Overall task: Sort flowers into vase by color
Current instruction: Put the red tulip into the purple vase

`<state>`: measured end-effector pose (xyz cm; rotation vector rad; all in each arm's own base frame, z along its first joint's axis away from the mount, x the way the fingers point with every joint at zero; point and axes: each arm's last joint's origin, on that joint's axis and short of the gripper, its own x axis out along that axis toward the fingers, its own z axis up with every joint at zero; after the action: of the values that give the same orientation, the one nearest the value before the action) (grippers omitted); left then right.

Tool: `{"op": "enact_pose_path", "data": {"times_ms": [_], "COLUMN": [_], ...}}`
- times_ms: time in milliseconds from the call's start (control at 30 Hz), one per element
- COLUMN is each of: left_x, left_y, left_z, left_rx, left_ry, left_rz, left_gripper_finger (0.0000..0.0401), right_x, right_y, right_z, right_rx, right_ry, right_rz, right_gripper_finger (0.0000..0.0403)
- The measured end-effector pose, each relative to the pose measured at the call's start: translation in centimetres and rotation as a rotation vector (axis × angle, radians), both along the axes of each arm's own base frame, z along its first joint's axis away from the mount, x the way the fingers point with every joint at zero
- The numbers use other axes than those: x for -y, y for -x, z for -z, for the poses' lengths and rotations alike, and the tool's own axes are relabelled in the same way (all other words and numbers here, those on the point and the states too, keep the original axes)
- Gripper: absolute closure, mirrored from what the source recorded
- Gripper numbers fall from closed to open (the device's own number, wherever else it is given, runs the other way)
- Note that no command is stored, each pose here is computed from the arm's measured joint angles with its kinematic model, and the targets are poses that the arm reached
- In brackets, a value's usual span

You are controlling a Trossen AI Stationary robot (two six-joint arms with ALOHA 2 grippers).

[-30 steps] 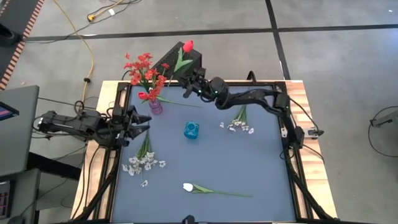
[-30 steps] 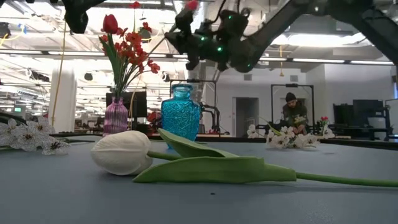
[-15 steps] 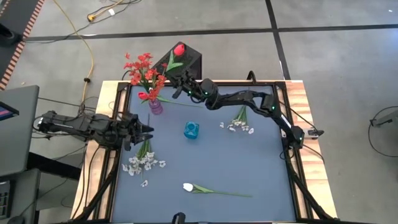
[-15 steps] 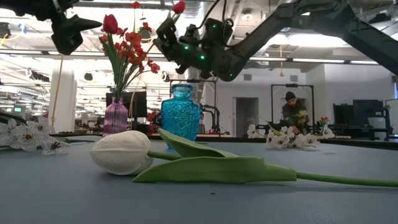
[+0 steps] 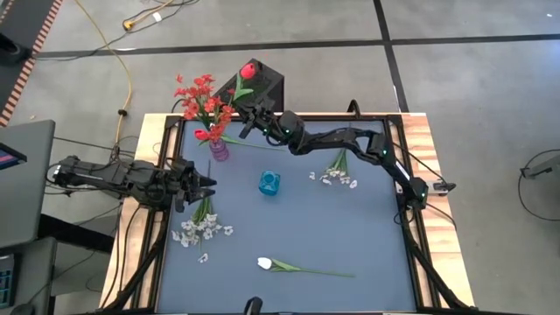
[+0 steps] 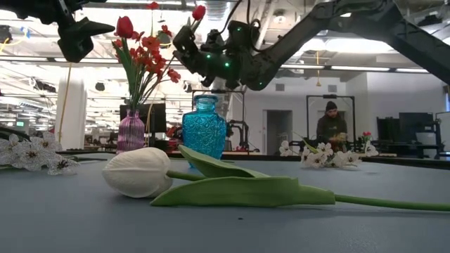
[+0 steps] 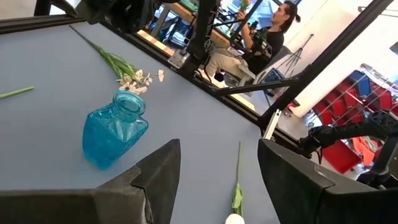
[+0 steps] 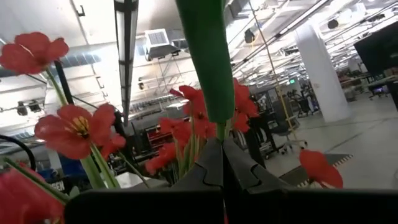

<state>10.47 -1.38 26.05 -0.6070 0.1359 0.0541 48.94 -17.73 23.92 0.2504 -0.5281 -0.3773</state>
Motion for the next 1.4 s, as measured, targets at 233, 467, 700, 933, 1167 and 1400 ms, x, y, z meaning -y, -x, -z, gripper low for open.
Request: {"op": "enact_pose_path", "data": {"times_ms": [233,467,700,933,1167,1400], "left_x": [0.0,0.0,0.0,0.0,0.0,0.0], "left_y": [0.0,0.0,0.0,0.0,0.0,0.0], "left_z": [0.0,0.0,0.0,0.0,0.0,0.0], "left_rx": [0.001,0.001,0.001,-0.001,-0.002,-0.002], "left_ry": [-0.003,0.026,0.028,0.028,0.024,0.024], "left_rz": [-0.003,0.000,-0.001,-0.002,-0.002,-0.001], "left_gripper_finger": [0.0198,0.0198,0.0198,0.0198,0.0198,0.0198], "right_x": [0.0,0.0,0.0,-1.0,-1.4,-1.5], "right_y": [-0.9,-1.1,-1.1,-1.7,-2.1,-2.3], "right_z": [2.0,2.0,1.4,2.3,2.7,3.0], "right_rx": [0.043,0.084,0.086,0.013,-0.076,-0.139], "right_ry": [-0.022,0.001,0.012,0.041,0.111,0.130], "right_rz": [-0.011,-0.014,-0.032,-0.006,0.033,0.023], "right_gripper_finger": [0.0387,0.0387,0.0387,0.0387,0.0387,0.0388]}}
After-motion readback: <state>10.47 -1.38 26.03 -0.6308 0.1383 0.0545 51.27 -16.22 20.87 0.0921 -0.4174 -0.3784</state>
